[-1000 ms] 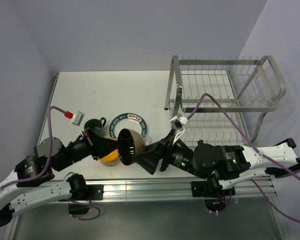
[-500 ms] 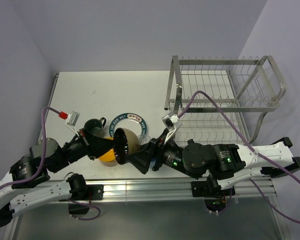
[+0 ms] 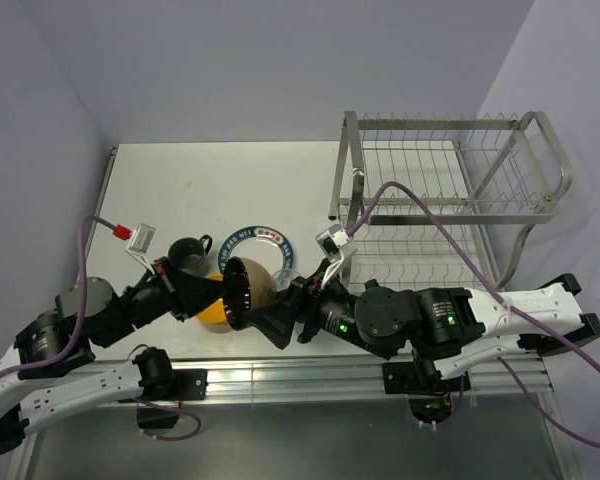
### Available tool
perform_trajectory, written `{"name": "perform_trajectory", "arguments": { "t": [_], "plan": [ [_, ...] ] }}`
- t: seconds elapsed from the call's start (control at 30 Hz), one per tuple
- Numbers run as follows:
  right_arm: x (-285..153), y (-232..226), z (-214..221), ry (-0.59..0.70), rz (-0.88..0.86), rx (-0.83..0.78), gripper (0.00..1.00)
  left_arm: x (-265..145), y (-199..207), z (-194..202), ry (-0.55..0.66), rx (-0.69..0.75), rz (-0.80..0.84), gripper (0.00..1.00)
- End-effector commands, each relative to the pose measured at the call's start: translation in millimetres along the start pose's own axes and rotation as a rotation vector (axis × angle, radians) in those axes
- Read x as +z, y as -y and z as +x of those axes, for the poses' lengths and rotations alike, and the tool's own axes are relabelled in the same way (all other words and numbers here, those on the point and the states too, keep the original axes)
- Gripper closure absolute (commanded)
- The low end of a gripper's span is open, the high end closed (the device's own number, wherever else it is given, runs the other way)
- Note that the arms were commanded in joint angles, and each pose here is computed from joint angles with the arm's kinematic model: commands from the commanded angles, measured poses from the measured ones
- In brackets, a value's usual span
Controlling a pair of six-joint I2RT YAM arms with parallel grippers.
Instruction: Load the mixed dishes into the dish rack
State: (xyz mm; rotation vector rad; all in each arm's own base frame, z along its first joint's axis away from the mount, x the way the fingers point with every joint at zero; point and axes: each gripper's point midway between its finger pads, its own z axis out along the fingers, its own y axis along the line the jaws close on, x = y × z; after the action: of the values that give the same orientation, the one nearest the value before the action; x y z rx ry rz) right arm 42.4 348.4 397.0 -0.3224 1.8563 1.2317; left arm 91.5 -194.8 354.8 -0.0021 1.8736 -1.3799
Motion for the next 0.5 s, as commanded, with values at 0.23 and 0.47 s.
{"name": "perform_trajectory", "arguments": {
  "t": [0.23, 0.47],
  "plan": [
    [0.7, -11.5, -16.0, 0.039, -0.008, 0.036, 0.14, -4.1, 23.2, -19.4, 0.055, -0.019, 0.059, 1.00],
    [-2.7, -11.5, -21.2, 0.058, -0.020, 0.045, 0.33, -3.0, 23.4, -20.0, 0.058, -0.016, 0.057, 1.00]
  ]
}}
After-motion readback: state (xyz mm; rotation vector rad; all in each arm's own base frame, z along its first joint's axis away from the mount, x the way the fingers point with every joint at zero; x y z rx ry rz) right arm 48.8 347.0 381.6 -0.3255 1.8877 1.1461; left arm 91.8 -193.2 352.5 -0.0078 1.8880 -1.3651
